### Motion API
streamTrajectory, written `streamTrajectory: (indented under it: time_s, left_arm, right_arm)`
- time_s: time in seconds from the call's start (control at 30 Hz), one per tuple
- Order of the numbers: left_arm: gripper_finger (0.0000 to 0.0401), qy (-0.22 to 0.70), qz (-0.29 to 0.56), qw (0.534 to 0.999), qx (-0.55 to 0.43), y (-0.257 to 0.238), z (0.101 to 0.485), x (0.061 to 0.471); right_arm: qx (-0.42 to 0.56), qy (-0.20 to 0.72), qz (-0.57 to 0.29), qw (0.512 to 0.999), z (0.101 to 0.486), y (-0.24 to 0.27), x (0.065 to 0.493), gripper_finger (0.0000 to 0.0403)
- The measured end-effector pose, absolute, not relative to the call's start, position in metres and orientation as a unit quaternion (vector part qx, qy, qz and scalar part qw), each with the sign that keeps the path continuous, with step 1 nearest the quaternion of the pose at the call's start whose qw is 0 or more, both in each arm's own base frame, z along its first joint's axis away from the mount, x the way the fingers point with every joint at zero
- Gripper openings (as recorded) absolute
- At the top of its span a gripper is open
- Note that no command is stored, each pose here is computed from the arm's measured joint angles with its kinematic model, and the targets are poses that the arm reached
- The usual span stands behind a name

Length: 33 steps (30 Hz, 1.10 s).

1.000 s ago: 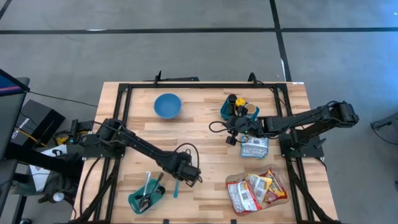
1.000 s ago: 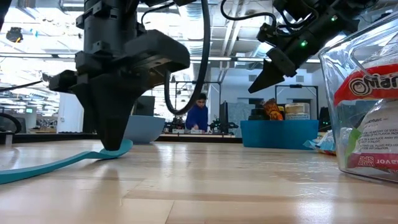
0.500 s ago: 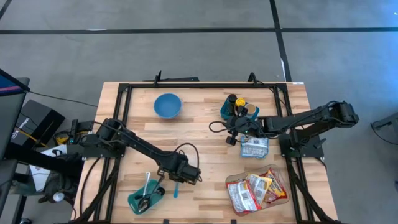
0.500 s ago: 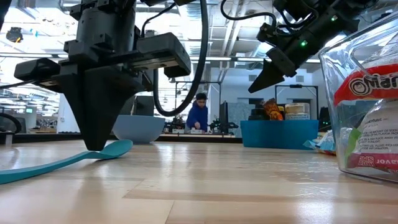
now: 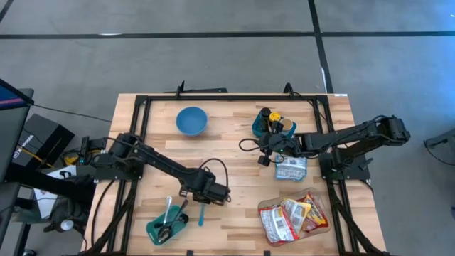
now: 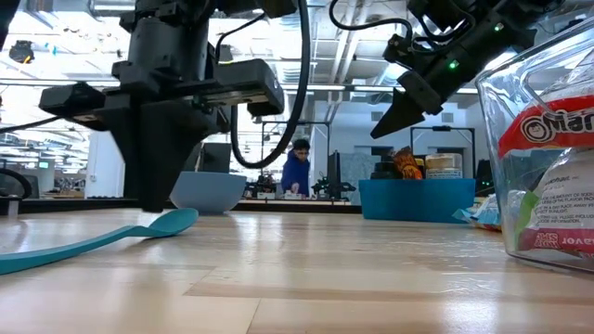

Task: Pick & Place Food Item
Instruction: Put the blue spoon into the green bin

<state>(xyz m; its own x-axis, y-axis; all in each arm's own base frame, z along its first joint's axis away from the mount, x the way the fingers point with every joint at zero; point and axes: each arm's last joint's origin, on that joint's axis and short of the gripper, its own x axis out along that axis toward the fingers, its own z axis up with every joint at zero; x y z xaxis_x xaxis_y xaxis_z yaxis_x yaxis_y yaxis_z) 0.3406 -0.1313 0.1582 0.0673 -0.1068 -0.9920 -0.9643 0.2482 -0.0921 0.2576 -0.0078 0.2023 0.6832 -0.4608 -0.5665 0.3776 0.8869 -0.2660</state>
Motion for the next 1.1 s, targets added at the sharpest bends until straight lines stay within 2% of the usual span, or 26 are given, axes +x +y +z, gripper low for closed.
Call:
streamTrajectory:
  time_s: [0.43, 0.6, 0.8, 0.97, 1.1]
  left_arm:
    - [0.0001, 0.558, 0.374, 0.561, -0.483, -0.1329, 0.1682, 0.3388]
    - [0.0013, 0.558, 0.375, 0.561, -0.483, -0.1329, 0.1681, 0.3386]
    - [0.0065, 0.557, 0.376, 0.563, -0.482, -0.1328, 0.168, 0.3387]
    - [0.0116, 0.535, 0.39, 0.583, -0.47, -0.1309, 0.1679, 0.3394]
    - [0.0138, 0.533, 0.392, 0.585, -0.469, -0.1307, 0.1678, 0.3395]
  right_arm:
    - [-0.064, 0.326, -0.229, 0.915, 0.2022, -0.0077, 0.2575, 0.0087]
    - [-0.064, 0.326, -0.229, 0.915, 0.2022, -0.0078, 0.2575, 0.0087]
    - [-0.064, 0.326, -0.229, 0.915, 0.2022, -0.0078, 0.2575, 0.0087]
    - [-0.064, 0.326, -0.229, 0.915, 0.2022, -0.0078, 0.2575, 0.0087]
    - [-0.064, 0.326, -0.229, 0.915, 0.2022, -0.0077, 0.2575, 0.0087]
